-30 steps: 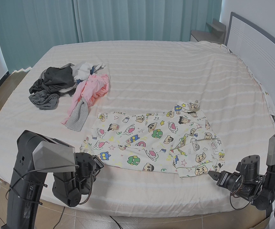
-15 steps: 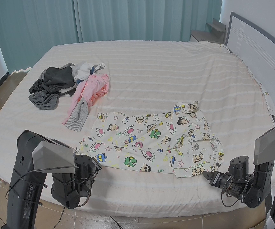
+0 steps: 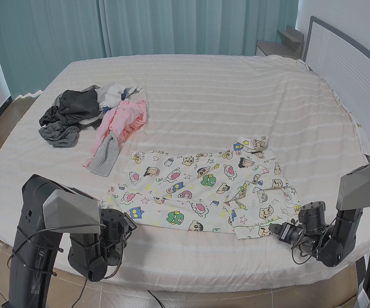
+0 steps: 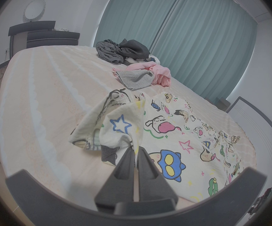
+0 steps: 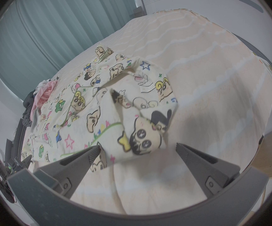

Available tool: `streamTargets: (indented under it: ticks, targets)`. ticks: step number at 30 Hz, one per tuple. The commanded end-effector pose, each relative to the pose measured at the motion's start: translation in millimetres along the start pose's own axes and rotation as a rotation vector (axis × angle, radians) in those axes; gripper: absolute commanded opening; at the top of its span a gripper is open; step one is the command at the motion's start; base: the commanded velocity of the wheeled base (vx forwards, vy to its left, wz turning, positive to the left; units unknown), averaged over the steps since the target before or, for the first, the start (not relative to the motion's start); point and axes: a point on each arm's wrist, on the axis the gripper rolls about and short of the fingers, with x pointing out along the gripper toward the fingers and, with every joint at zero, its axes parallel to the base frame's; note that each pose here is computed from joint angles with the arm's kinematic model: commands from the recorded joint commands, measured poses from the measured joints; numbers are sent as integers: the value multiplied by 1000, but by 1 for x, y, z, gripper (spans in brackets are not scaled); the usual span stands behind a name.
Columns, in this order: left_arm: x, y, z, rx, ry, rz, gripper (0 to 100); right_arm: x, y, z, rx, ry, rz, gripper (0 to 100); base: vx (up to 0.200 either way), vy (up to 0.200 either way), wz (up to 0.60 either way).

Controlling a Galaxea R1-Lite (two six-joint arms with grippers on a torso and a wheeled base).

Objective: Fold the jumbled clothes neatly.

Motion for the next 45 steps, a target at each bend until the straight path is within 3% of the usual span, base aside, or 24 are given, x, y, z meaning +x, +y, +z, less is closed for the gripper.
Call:
streamTargets:
  ticks: [1, 26, 27, 45]
  targets:
    - [0, -2, 2, -11, -13, -12, 0, 9, 0, 14, 30, -32, -8, 100, 0, 0, 0]
    - [0, -1, 1, -10, -8, -11, 0, 31, 13, 20, 18, -14, -13, 100, 0, 0, 0]
    - [0, -1, 1, -8, -8, -11, 0, 31, 13, 20, 19, -13, -16, 0, 0, 0, 0]
    - [-15, 6, 6, 74, 22, 9, 0, 10, 18, 19, -2, -6, 13, 0, 0, 0, 0]
